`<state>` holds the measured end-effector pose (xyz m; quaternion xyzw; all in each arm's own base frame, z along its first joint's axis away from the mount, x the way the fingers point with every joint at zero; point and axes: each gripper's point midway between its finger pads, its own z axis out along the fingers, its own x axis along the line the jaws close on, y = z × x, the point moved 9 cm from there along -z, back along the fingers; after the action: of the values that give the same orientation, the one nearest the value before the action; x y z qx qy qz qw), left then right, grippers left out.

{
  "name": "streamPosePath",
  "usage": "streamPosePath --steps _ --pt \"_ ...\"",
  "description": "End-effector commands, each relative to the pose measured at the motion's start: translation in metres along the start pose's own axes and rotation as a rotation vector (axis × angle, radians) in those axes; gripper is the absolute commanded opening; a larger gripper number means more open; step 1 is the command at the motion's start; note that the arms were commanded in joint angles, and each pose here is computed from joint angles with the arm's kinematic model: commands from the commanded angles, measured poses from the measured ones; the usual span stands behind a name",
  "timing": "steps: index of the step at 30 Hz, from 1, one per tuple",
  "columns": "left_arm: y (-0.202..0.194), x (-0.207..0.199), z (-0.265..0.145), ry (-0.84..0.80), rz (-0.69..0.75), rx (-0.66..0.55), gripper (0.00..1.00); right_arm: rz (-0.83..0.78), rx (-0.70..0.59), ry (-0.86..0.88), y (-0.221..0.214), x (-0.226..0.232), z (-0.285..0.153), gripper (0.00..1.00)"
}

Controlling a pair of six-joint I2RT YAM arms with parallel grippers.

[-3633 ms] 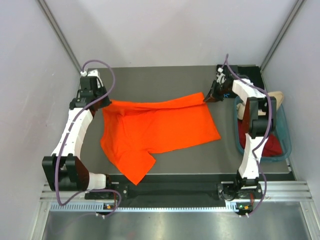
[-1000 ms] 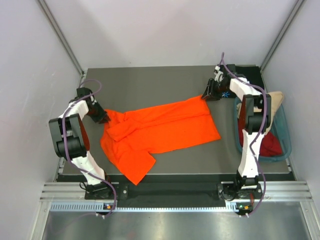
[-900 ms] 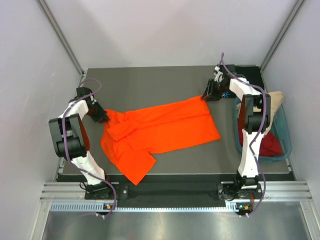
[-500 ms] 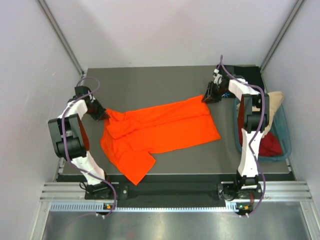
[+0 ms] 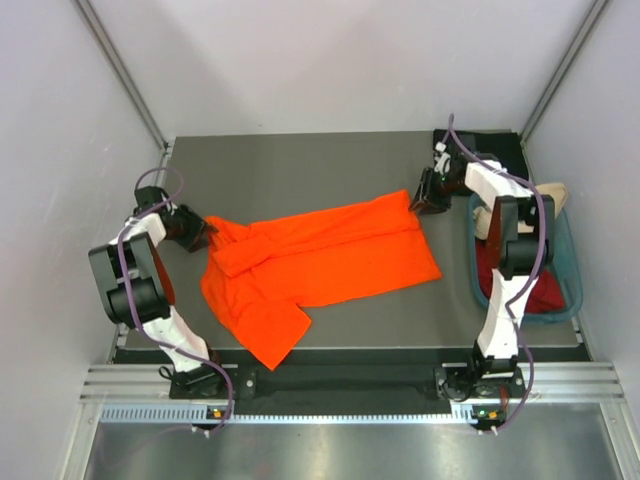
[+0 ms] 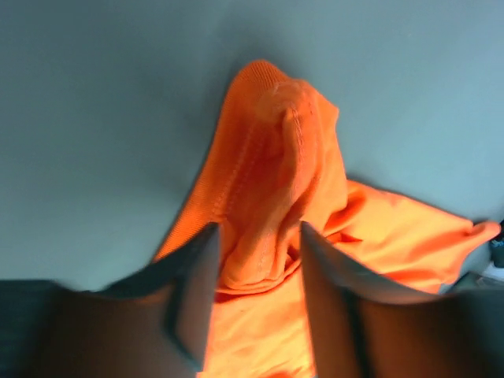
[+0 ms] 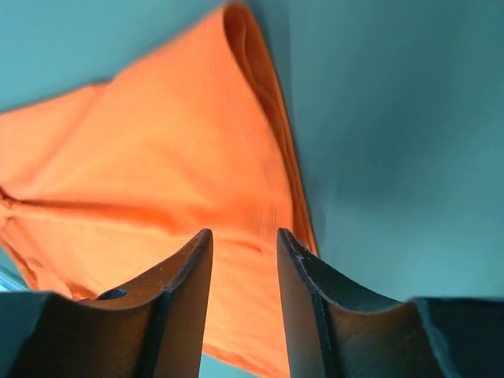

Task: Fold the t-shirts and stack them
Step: Fold the tshirt

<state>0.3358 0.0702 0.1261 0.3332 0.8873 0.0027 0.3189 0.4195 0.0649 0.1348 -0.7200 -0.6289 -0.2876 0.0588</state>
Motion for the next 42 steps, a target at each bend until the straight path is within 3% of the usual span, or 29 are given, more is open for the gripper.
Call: streamPosePath --steps 1,11,31,38,42 --pt "0.000 -0.011 -0.021 -0.046 0.033 -0.059 0.56 0.010 -0.019 0.024 -0.008 0.007 -0.017 0.39" --pt "-0.032 -0.005 -0.060 0.036 0.111 -0.049 0.55 0.026 0.019 0.008 -0.023 -0.003 -0.007 0.38" --pt "-0.084 0.005 -0.057 0.093 0.127 0.098 0.42 -0.028 0.012 -0.052 -0.034 -0.003 -0.022 0.37" --pt "-0.084 0.008 -0.048 0.137 0.143 0.091 0.55 -0.031 0.021 -0.055 -0.036 -0.004 -0.017 0.37" --pt "-0.078 0.008 -0.044 0.155 0.153 0.084 0.56 -0.032 0.028 -0.059 -0.037 -0.005 -0.015 0.37"
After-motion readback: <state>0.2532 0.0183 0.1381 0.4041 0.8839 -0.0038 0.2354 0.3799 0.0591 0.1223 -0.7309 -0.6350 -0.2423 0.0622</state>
